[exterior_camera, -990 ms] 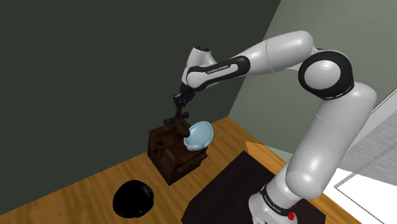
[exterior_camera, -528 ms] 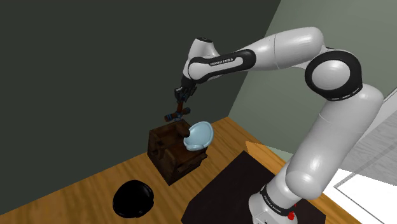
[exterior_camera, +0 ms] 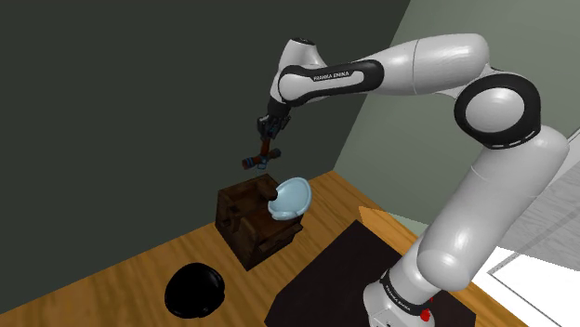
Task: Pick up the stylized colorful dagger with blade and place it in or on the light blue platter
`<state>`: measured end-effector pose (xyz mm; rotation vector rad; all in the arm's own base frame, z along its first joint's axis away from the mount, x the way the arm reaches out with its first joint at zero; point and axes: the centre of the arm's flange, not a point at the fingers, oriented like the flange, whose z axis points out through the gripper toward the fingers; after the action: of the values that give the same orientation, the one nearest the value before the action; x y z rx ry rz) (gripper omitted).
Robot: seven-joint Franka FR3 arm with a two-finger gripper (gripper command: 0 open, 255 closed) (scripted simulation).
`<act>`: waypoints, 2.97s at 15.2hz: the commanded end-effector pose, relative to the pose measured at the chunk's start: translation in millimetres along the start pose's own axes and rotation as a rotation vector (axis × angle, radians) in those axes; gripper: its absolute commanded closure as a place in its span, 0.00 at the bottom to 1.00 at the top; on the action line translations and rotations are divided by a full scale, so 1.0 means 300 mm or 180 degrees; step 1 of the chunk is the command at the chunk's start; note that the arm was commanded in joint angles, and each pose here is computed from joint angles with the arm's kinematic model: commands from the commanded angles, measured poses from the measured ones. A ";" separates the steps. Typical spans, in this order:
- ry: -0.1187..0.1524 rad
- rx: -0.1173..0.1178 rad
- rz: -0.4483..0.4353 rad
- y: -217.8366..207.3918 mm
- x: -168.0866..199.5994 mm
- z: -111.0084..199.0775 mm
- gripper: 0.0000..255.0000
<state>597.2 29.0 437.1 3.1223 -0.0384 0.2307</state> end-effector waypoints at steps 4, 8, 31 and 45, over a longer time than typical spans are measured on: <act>0.0000 0.0000 0.0000 0.000 0.014 -0.088 1.00; 0.0000 0.0000 0.0000 0.001 0.024 -0.157 1.00; 0.0000 0.0000 0.0000 0.124 -0.536 -0.358 1.00; 0.0000 0.0000 0.0000 0.122 -0.572 -0.114 1.00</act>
<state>423.6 -1.4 454.7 3.1220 -0.0365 0.2430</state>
